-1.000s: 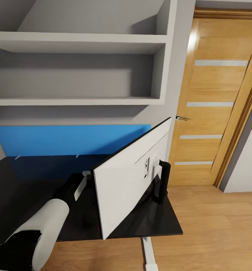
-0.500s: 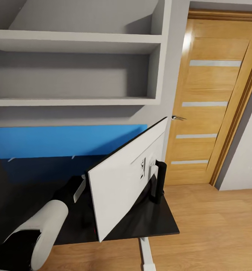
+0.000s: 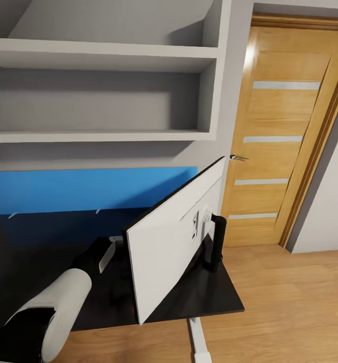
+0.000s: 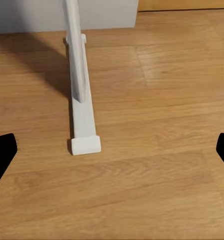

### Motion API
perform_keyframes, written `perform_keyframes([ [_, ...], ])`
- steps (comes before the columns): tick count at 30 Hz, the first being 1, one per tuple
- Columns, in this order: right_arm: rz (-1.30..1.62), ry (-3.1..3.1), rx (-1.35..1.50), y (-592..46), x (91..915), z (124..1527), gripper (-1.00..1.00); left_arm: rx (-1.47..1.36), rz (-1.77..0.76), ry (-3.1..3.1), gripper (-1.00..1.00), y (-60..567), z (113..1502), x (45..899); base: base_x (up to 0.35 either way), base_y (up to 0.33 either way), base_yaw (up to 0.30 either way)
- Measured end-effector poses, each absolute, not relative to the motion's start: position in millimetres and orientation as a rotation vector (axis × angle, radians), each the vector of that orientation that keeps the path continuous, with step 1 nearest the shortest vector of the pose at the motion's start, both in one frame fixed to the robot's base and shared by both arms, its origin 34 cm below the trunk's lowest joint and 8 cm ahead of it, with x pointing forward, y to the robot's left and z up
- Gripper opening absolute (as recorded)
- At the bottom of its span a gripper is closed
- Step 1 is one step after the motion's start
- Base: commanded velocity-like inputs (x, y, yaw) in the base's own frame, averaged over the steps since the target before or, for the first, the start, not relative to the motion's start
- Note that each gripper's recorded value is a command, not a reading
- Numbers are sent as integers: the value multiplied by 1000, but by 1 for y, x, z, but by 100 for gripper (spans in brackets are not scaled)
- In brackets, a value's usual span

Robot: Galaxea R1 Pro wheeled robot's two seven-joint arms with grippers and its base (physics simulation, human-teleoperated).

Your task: In the bedroom, organize the workspace by keeping the computer under the desk, ensuring the monitor is on the desk, placing the keyboard on the desk next to the monitor, placing the mouse on the desk next to the keyboard, moving the folder from the swivel chair onto the desk next to the mouse, stacking the notebook on top of the folder with the pen on top of the notebook, and positioning the swivel chair next to the desk.

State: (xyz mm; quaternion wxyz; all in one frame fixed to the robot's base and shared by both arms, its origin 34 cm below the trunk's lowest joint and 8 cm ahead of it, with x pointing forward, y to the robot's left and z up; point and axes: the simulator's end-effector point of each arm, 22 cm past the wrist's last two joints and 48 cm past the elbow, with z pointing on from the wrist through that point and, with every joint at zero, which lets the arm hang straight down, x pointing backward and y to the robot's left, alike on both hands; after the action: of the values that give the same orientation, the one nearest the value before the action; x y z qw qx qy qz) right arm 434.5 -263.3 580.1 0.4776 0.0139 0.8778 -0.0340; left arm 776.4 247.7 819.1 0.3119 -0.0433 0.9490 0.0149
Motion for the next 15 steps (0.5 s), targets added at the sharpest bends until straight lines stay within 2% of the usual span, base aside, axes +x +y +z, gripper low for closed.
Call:
perform_keyframes([
  [5, -83, 2144, 34, -263, 434, 580, 100, -114, 38, 2506, 100, 248, 818, 776, 0, 61, -71],
  [15, -83, 2144, 34, -263, 434, 580, 100, -113, 38, 2507, 100, 247, 818, 776, 0, 8, -226],
])
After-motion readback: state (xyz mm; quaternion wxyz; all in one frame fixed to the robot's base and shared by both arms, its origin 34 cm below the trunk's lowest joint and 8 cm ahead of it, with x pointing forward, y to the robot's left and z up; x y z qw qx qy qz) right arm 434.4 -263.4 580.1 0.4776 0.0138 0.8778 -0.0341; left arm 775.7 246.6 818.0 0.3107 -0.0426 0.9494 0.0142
